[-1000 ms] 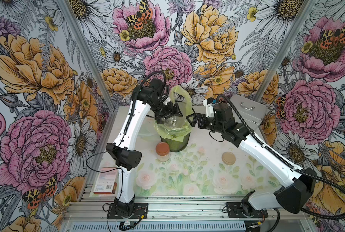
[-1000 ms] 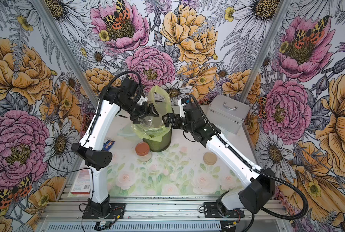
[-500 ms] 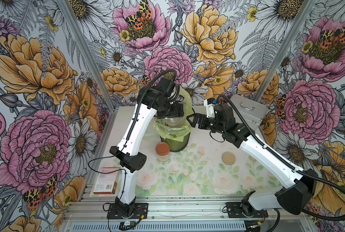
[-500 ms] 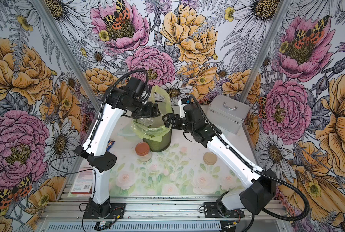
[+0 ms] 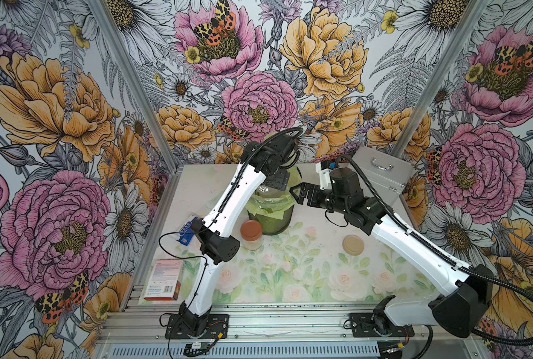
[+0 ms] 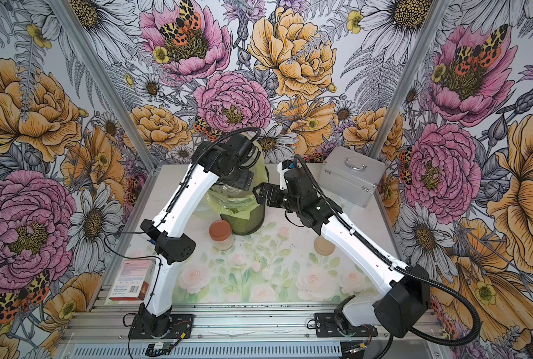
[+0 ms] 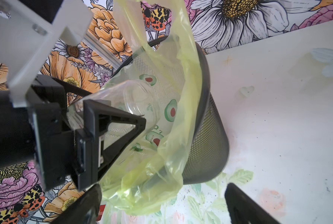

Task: Empty moldy rice from jars
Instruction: Move the trash bin to the center of the board.

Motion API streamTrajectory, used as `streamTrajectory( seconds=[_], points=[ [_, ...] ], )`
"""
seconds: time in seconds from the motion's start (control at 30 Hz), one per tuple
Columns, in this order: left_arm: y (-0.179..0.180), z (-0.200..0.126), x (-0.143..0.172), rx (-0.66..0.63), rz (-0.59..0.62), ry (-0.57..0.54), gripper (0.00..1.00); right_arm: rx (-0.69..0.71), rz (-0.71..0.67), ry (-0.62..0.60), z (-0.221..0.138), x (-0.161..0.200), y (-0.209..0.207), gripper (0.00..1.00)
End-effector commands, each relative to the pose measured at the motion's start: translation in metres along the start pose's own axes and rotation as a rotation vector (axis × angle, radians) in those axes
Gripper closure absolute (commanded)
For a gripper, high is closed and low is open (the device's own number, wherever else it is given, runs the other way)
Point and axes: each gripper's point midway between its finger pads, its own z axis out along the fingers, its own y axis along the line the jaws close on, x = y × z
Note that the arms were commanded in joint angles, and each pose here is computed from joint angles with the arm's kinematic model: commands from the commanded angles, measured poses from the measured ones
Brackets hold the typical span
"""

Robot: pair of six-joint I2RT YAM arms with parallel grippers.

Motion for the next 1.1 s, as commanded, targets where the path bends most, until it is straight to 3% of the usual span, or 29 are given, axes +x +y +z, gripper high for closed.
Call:
streamTrajectory(
  seconds=[0.0, 0.23, 0.53, 0.73, 0.8, 0.97, 1.07],
  points=[
    [0.023, -0.028, -0.017, -0.122, 0.016, -0.119, 1.0, -0.053, -0.001, -0.03, -0.01, -0.006, 0.013, 0.0],
    [0.02, -0.057, -0.021, -0.036, -0.052, -0.186, 1.0, -0.055, 0.002, -0.034, -0.01, -0.008, 0.015, 0.0],
    [0.006, -0.049, 0.019, 0.389, -0.362, 0.125, 1.0, -0.055, 0.004, -0.034, -0.007, -0.01, 0.015, 0.0],
    [-0.008, -0.065, 0.008, 0.686, -0.562, 0.248, 1.0, -0.061, 0.012, -0.042, -0.007, -0.008, 0.015, 0.0],
    [-0.013, -0.068, 0.006, 0.797, -0.657, 0.337, 1.0, -0.061, 0.012, -0.043, -0.009, -0.007, 0.015, 0.0],
    [-0.001, -0.096, -0.031, 1.025, -0.828, 0.328, 1.0, -0.056, 0.009, -0.06, -0.015, -0.008, 0.014, 0.0],
    [0.018, -0.094, -0.033, 1.005, -0.859, 0.293, 1.0, -0.052, 0.012, -0.068, -0.018, -0.009, 0.013, 0.0]
  ],
)
